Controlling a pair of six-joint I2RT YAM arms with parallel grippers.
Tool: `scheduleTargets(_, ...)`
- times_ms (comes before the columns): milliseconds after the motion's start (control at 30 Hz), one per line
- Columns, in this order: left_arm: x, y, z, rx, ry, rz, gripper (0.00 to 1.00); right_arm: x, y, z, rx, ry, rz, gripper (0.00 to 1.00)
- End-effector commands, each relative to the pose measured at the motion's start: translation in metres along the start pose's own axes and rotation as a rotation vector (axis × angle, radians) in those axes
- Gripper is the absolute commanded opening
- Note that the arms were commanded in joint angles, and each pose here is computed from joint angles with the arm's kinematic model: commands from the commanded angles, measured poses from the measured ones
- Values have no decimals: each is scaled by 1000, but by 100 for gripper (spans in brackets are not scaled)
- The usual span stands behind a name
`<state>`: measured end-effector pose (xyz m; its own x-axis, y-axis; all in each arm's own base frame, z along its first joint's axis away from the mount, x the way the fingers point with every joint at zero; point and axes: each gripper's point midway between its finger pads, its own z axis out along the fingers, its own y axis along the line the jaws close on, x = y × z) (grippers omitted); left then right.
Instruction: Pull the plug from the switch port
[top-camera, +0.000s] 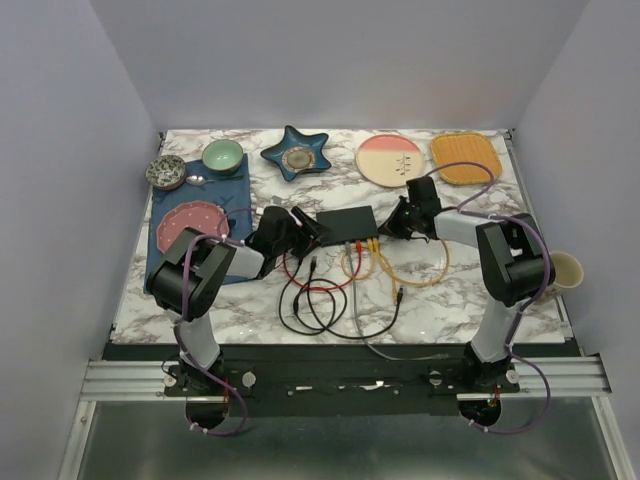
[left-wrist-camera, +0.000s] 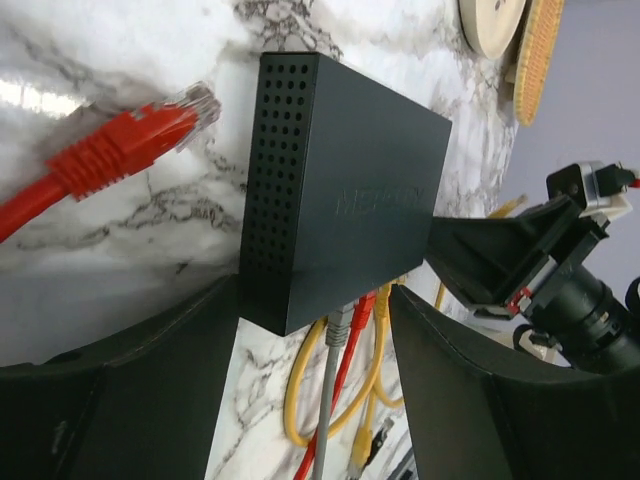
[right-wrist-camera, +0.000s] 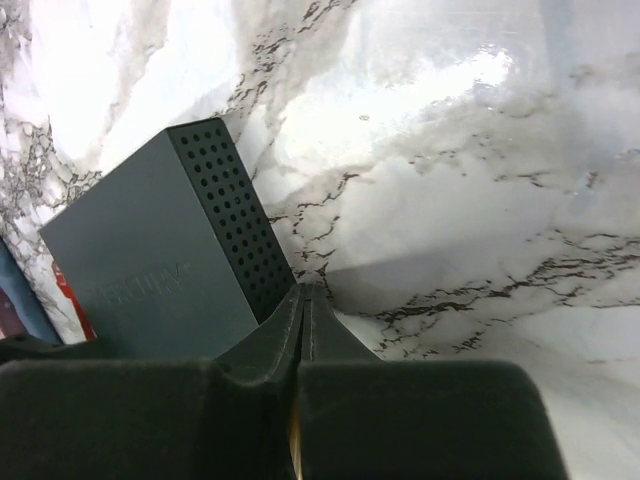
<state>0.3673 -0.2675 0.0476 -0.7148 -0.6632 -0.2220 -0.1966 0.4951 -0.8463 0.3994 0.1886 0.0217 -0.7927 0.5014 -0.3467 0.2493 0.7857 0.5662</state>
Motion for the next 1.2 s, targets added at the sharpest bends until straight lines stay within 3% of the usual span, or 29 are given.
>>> scheduleTargets(0,27,28,-19,-107,65,-9,75,11,12,5,-48,57,-24,8)
scheduleTargets(200,-30,36,-47,-240,-128,21,76,-14,10,-27,-3,-99,-45,13)
scheduleTargets(367,-67,-5,-62,-213,-249,72,78,-6,6,-44,-30,-130,-20,35)
scheduleTargets(600,-27,-69,-10,17,15,122,74,28,1,-38,-131,-52,16,44)
scheduleTargets(767,25,-78,28,86,218,117,72,45,-6,-35,-177,-22,20,45)
scheduleTargets(1167,35,-47,45,10,267,85,69,40,-5,-17,-223,-9,75,44)
